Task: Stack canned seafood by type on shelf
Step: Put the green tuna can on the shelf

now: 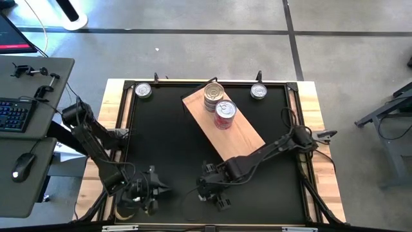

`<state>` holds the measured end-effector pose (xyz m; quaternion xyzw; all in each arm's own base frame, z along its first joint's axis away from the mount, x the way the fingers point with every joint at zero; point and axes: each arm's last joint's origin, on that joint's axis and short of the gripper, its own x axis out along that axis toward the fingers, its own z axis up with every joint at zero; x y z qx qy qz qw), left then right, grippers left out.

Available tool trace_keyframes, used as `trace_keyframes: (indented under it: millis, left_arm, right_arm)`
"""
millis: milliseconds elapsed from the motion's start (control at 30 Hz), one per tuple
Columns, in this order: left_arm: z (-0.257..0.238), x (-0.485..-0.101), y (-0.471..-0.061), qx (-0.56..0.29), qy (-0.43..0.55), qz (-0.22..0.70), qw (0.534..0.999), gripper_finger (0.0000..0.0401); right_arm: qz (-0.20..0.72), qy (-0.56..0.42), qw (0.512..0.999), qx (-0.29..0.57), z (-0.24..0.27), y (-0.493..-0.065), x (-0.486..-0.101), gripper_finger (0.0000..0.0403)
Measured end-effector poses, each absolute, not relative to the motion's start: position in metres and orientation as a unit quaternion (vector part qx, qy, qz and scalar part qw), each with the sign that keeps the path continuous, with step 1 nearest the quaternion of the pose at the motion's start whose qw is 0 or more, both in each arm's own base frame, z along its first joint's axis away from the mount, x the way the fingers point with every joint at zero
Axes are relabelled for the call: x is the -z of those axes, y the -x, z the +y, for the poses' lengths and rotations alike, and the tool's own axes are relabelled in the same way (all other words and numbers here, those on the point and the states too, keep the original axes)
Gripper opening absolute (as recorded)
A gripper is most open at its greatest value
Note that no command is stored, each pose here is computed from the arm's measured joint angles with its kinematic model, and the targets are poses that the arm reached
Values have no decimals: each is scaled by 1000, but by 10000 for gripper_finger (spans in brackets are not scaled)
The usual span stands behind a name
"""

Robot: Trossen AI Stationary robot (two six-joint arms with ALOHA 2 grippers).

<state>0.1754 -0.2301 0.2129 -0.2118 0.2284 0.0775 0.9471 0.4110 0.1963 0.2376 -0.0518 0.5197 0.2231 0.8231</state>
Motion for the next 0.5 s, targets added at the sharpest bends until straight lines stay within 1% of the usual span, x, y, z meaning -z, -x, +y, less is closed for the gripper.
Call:
trace_keyframes:
  millis: [67, 133, 267, 333, 500]
  left_arm:
    - [-230, -213, -175, -74, 200, 230, 950, 0]
    - [-230, -213, -175, -71, 187, 231, 952, 0]
    - [-230, -213, -175, -61, 163, 237, 956, 0]
    - [-229, -216, -174, -48, 153, 242, 957, 0]
    - [-221, -235, -169, -17, 114, 236, 965, 0]
  right_arm:
    - [518, 77, 827, -203, 195, -413, -234, 288]
    - [522, 78, 827, -193, 193, -416, -228, 288]
    - [545, 36, 810, -214, 194, -419, -215, 289]
    - [550, 42, 804, -222, 195, -421, -208, 289]
    - [563, 47, 797, -212, 196, -427, -187, 288]
